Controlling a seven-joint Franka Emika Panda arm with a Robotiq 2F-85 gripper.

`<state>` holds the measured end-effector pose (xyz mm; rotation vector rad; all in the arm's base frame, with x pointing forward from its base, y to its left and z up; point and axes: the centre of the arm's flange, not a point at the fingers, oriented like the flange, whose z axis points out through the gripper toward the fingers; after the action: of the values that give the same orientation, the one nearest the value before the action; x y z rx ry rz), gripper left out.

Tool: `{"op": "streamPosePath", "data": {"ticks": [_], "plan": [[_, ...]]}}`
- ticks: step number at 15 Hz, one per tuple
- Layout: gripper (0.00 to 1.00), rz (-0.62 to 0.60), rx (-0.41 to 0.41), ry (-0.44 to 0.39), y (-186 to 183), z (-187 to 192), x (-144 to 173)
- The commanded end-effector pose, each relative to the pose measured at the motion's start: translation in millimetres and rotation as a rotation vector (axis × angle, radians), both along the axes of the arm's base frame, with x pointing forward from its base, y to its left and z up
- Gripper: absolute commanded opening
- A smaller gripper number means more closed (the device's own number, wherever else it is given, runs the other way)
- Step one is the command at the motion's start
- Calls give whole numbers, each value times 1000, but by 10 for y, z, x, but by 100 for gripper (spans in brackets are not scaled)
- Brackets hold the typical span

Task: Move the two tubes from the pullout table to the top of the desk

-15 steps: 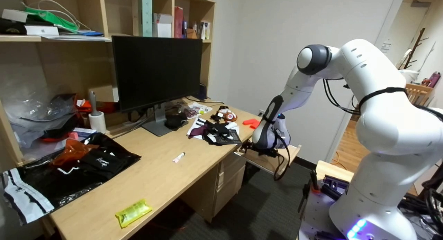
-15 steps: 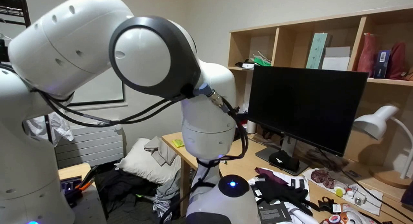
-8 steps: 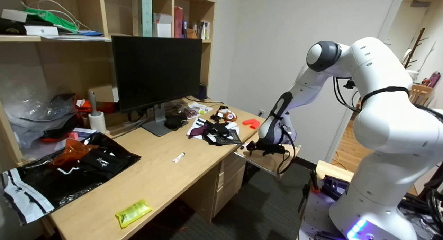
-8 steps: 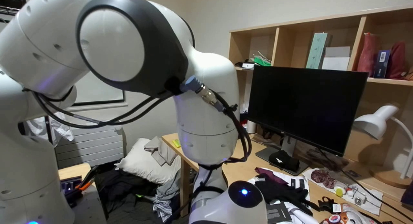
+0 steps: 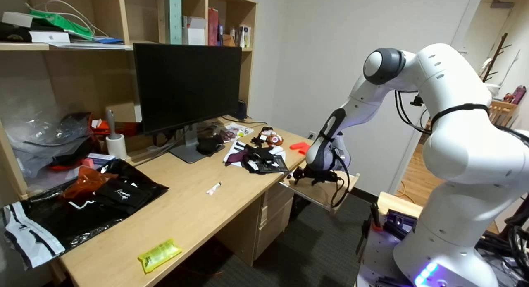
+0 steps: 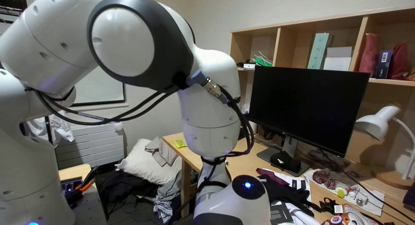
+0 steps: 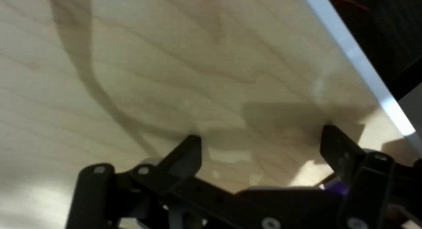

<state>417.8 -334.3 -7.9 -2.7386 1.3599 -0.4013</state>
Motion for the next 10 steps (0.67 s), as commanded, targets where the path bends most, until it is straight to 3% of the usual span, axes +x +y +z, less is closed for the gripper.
{"op": "streamPosePath", "data": {"ticks": [1,4,6,7,10], "plan": [[100,155,-35,45,57,316,368],[100,305,-92,66,71,486,625],[100,398,-135,101,75,453,633],[100,311,-96,80,91,407,555],[100,311,-98,86,103,392,560]]}}
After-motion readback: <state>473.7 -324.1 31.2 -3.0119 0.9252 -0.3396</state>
